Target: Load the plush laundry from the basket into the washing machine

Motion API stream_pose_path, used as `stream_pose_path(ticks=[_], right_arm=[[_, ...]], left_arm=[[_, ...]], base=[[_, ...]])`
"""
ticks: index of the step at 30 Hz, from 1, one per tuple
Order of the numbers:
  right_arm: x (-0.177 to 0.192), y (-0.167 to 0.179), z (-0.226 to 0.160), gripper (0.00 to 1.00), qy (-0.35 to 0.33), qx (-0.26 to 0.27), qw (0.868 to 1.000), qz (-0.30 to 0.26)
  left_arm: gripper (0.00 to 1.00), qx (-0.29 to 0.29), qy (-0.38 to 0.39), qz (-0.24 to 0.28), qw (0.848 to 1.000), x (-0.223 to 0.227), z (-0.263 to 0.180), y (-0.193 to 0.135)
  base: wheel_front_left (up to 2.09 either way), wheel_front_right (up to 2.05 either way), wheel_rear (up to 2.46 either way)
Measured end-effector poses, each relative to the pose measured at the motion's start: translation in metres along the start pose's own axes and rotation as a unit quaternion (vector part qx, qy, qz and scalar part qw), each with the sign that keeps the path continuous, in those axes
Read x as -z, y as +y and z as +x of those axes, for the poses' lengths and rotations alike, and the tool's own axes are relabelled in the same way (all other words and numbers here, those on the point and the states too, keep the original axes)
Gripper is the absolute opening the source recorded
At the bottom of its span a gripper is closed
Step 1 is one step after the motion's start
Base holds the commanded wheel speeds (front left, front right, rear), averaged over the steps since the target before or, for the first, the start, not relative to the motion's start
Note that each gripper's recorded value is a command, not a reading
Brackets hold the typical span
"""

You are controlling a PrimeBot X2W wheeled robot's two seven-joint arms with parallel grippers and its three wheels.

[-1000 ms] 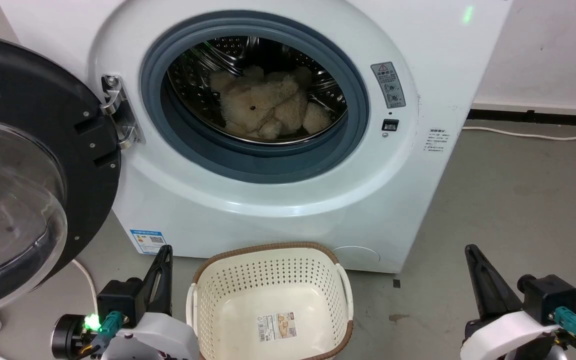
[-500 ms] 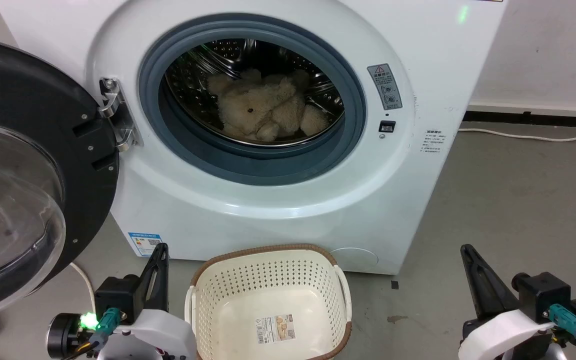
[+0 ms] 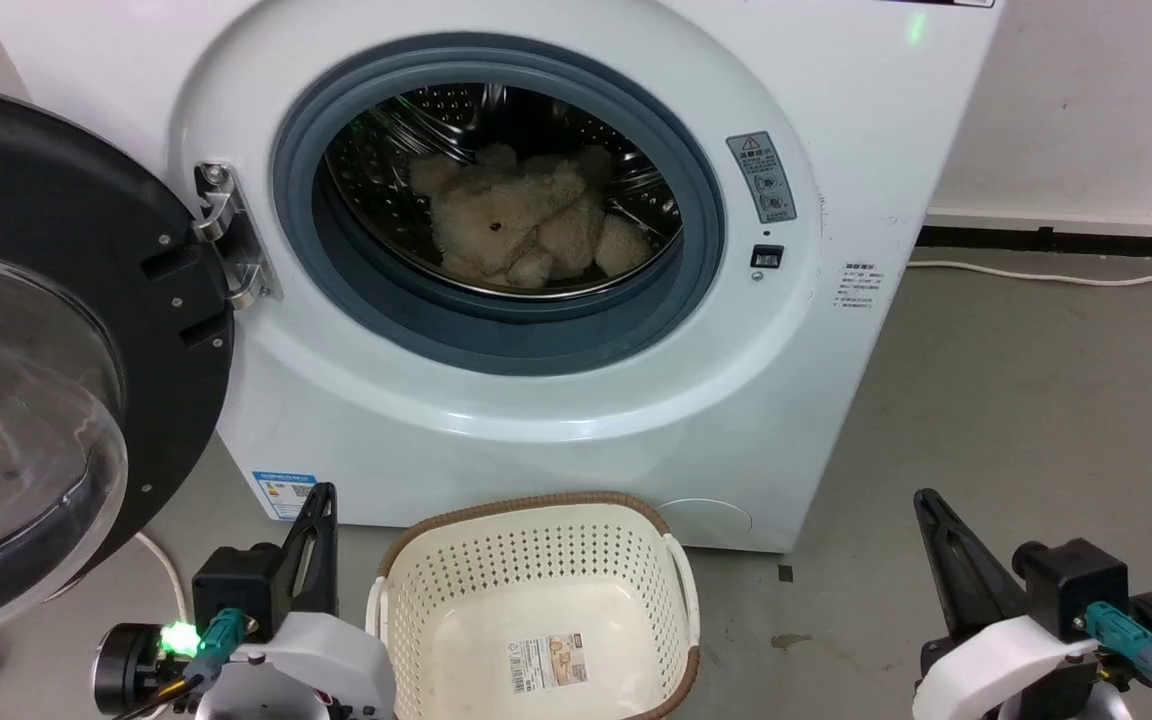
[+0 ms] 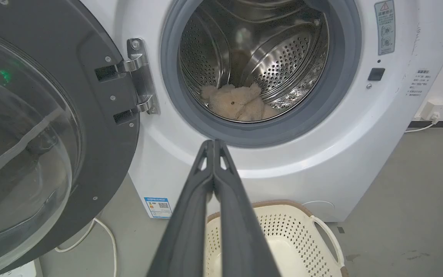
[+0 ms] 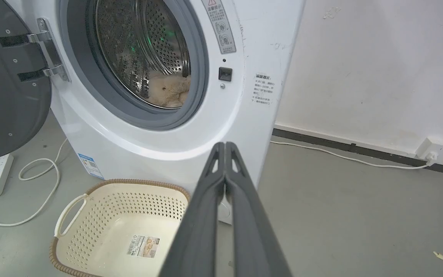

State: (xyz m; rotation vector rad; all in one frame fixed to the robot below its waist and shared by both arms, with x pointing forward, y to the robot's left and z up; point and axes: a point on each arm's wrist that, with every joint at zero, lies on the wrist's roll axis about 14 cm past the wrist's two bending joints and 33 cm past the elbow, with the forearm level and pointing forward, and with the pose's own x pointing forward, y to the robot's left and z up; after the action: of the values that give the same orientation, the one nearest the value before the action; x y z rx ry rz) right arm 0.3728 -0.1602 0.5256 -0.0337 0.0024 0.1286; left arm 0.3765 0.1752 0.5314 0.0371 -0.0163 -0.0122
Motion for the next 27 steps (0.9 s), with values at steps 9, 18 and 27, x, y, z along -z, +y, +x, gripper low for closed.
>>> stream_pose_path(ticks=[9,18,27], right_arm=[[-0.0015,0.0007,-0.0004,0.00,0.000,-0.001,1.000,-0.004],[-0.0017,0.0009,-0.0004,0.00,0.000,-0.001,1.000,-0.004],[-0.0018,0.0009,-0.0004,0.00,0.000,-0.001,1.000,-0.004]], left_arm=[[0.00,-0.003,0.002,0.006,1.000,-0.0011,0.0001,0.0013],[0.00,-0.004,0.002,0.005,1.000,-0.0012,0.0000,0.0018],[0.00,-0.004,0.002,0.005,1.000,-0.0012,0.0000,0.0017]], base=[[0.00,0.00,0.00],[0.00,0.00,0.00],[0.00,0.00,0.00]])
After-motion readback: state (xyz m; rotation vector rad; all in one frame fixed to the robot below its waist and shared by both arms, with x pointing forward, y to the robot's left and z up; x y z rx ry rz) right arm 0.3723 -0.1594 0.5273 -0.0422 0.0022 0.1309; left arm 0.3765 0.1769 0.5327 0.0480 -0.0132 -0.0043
